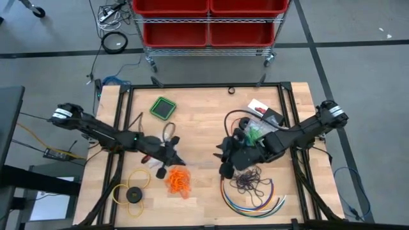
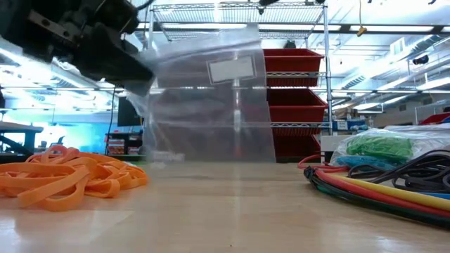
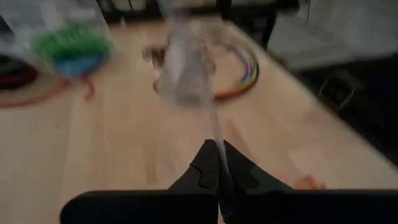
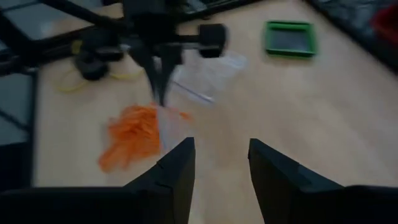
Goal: Sort rubber bands
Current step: Open the transparent zip bag
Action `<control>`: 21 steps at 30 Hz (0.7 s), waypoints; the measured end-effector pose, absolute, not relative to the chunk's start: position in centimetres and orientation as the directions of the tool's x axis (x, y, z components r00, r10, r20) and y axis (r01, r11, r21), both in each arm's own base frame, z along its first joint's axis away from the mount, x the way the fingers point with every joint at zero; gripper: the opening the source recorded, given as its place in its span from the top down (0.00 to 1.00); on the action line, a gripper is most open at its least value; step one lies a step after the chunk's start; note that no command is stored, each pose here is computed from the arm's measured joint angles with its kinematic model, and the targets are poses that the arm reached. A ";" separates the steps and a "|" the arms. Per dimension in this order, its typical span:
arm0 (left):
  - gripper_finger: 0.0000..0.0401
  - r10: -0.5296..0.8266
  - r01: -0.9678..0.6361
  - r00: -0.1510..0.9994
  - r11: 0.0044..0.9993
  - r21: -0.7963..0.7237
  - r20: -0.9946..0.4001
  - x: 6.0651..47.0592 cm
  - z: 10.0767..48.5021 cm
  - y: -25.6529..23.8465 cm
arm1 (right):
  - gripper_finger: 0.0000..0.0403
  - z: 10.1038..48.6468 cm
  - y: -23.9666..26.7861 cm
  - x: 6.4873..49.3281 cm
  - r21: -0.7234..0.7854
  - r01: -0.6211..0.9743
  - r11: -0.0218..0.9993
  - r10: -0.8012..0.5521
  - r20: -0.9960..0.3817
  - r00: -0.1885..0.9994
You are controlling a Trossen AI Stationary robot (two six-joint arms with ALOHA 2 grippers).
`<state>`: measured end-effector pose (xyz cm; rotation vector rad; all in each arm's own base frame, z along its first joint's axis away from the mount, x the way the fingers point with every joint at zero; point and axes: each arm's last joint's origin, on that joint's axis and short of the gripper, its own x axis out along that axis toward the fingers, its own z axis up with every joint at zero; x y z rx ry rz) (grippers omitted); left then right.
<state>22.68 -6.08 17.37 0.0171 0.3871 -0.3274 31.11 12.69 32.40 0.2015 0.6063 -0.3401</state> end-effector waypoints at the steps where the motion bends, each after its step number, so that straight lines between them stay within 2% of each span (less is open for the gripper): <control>1: 1.00 -0.300 0.319 0.858 0.947 -0.024 -0.417 23.1 17.8 -6.3 | 0.65 32.4 12.6 31.4 0.105 0.343 0.934 -0.219 -0.590 0.777; 5: 1.00 -0.208 0.311 0.802 0.946 0.095 -0.560 24.0 20.0 -6.9 | 0.67 31.9 11.9 32.6 0.154 0.297 0.942 -0.147 -0.605 0.782; 9: 1.00 -0.143 0.316 0.763 0.933 0.171 -0.631 24.4 22.0 -7.2 | 0.68 31.0 11.5 33.2 0.159 0.298 0.941 -0.131 -0.641 0.756; 21: 1.00 -0.126 0.334 0.777 0.913 0.235 -0.617 24.8 23.6 -7.7 | 0.69 27.7 11.3 36.9 0.244 0.220 0.945 -0.006 -0.656 0.754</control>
